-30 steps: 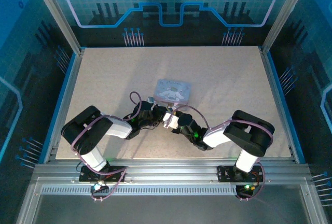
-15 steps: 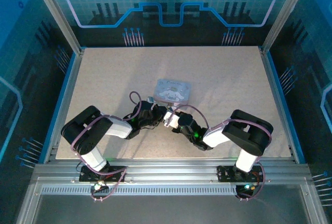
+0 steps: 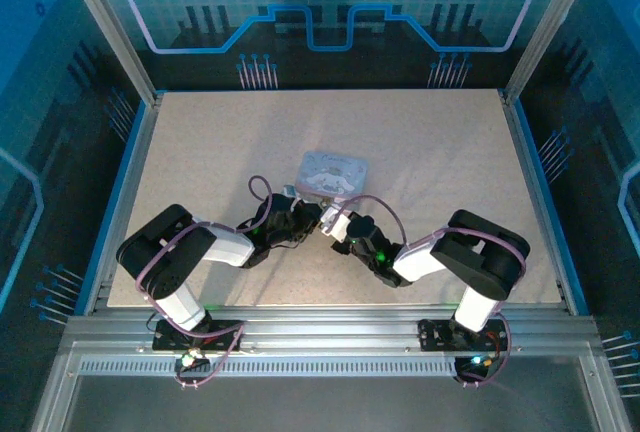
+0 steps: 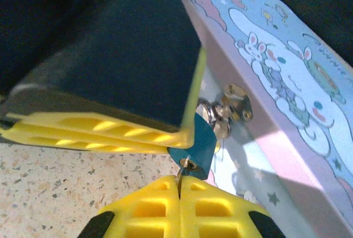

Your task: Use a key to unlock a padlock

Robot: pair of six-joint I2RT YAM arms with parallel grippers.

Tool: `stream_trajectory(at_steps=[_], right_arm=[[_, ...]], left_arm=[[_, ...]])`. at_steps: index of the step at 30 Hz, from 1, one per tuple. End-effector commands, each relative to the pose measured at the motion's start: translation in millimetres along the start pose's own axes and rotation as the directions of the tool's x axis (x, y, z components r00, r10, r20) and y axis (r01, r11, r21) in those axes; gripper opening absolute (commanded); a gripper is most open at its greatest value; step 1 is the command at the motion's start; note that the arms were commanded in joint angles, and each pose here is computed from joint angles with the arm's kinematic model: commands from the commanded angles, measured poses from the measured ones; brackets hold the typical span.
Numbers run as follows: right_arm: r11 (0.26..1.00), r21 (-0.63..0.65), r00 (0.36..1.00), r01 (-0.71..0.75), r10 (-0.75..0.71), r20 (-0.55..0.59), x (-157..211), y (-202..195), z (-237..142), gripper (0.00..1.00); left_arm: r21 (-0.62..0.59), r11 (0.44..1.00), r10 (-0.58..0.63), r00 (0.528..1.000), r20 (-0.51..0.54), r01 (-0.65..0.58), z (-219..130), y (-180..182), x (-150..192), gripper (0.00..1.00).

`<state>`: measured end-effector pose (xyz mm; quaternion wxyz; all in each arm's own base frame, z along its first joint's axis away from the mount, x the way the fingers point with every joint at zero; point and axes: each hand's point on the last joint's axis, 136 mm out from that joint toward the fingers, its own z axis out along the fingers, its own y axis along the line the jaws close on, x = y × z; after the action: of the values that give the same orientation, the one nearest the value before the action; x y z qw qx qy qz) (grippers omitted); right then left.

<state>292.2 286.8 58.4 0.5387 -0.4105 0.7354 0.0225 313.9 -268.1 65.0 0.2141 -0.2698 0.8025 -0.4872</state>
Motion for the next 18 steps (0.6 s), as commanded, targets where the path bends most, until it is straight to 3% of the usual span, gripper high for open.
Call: stream_trajectory(at_steps=[1,12,18], right_arm=[[0.988,0.014,0.987,-0.154,0.153,0.045,-15.0,-15.2,-0.2,0.00],[0.952,-0.039,0.951,-0.303,0.305,0.045,-21.6,-16.8,1.1,0.00],[0.930,-0.048,0.931,-0.364,0.365,0.017,-21.2,-18.6,-0.4,0.00]], left_arm=[[0.012,1.000,0.024,1.000,-0.007,-0.024,1.2,-7.7,1.8,0.11],[0.003,1.000,0.022,1.000,-0.009,-0.022,3.7,-2.6,4.3,0.11],[0.005,0.999,0.041,0.999,0.003,-0.041,-0.5,-8.0,2.5,0.23]])
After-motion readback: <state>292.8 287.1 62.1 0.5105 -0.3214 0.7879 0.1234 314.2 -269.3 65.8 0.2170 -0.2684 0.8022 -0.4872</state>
